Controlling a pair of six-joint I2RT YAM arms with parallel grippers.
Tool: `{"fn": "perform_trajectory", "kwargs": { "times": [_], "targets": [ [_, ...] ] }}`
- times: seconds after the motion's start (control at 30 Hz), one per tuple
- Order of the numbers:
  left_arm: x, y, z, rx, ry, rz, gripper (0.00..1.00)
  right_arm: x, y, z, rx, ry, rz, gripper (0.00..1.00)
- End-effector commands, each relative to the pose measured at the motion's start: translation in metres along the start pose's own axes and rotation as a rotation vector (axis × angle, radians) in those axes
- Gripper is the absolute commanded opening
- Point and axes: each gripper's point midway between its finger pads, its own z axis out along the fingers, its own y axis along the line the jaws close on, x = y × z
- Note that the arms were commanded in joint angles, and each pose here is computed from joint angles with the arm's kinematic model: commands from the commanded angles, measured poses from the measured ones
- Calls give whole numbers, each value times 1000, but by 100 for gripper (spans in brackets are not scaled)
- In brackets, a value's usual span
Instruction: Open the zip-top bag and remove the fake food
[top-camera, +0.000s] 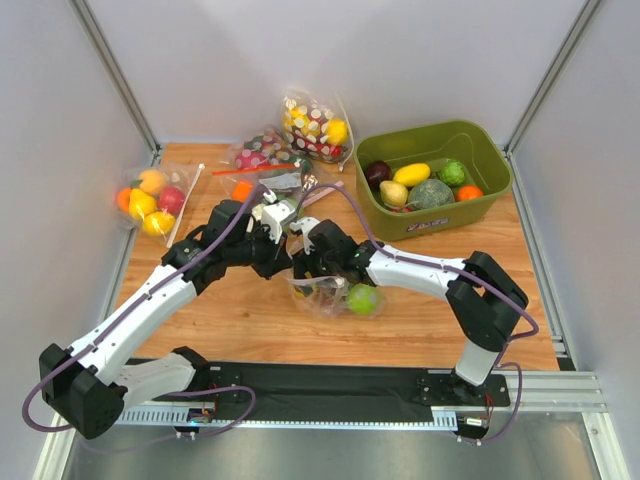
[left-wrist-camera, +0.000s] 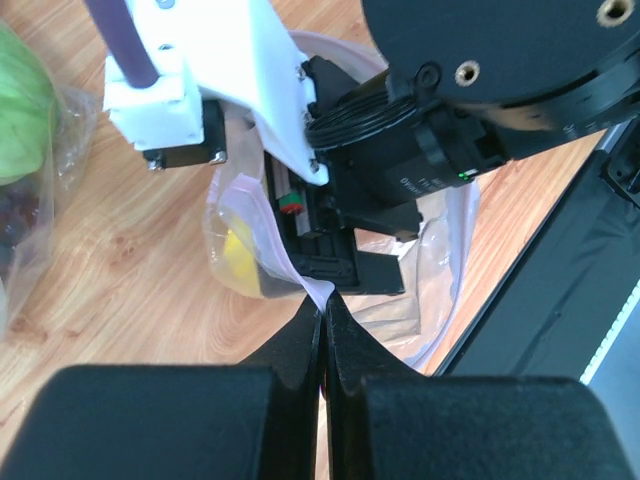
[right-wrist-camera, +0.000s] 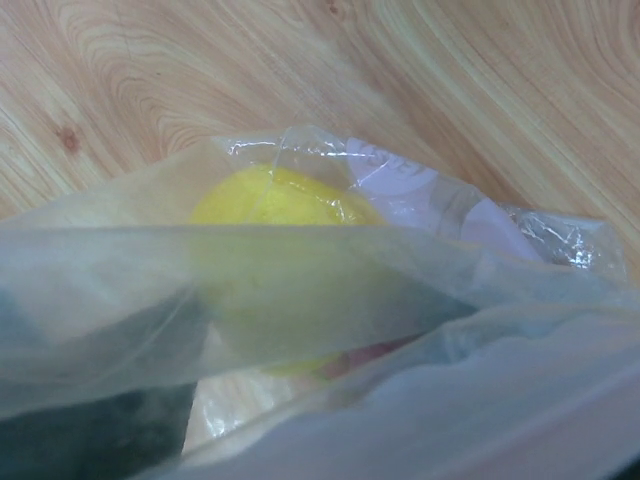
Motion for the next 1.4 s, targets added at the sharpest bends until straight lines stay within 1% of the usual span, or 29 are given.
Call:
{"fn": "perform_trajectory", "kwargs": {
  "times": [0.0,0.07,0.1,0.17,0.2,0.27,0.3,0.37,0.4,0.5,0.53,0.6,0.77,0.97,1.1,1.23,1.33,1.37],
  "targets": [
    [-27,-6,-3,30,-98,61,0,13,-3,18,4,12,-11,82],
    [-27,-6,-3,27,-96,60,0,14,-7,21,21,6,-19,76],
    [-27,-6,-3,27,-99,61,0,13,-11,21,40,0,-23,63],
    [-27,-6,-3,26,-99,61,0,12,-14,21,54,-16,-31,52],
    [-28,-5,-3,24,-99,60,0,11,-14,18,58,-26,-36,44],
    [-26,-5,-3,23,-95,59,0,9,-15,16,62,-33,-38,38],
    [-27,-5,-3,21,-98,60,0,6,-14,11,61,-39,-42,33],
    [-27,-4,-3,15,-96,59,0,2,-13,4,59,-48,-50,27],
    [-26,-3,-3,9,-93,58,0,0,-12,0,58,-54,-59,22],
    [-25,2,-2,-18,-84,52,0,-9,-8,-21,46,-73,-69,20],
    [-24,4,-2,-27,-78,47,0,-17,-5,-32,38,-98,-70,20],
    [-23,6,-1,-38,-74,42,0,-22,1,-44,18,-103,-71,19],
    [-20,15,0,-86,-54,29,0,-45,14,-83,-53,-166,-65,19],
    [-16,20,2,-108,-30,19,0,-56,24,-108,-130,-185,-50,19],
    [-16,20,2,-109,-27,16,0,-68,26,-131,-178,-238,-15,18],
    [-16,20,2,-109,-27,16,0,-80,17,-147,-203,-298,40,18],
    [-16,20,2,-105,-27,16,0,-87,16,-153,-256,-332,80,18],
    [-16,20,2,-105,-26,16,0,-88,21,-155,-299,-334,83,18]
  ]
}}
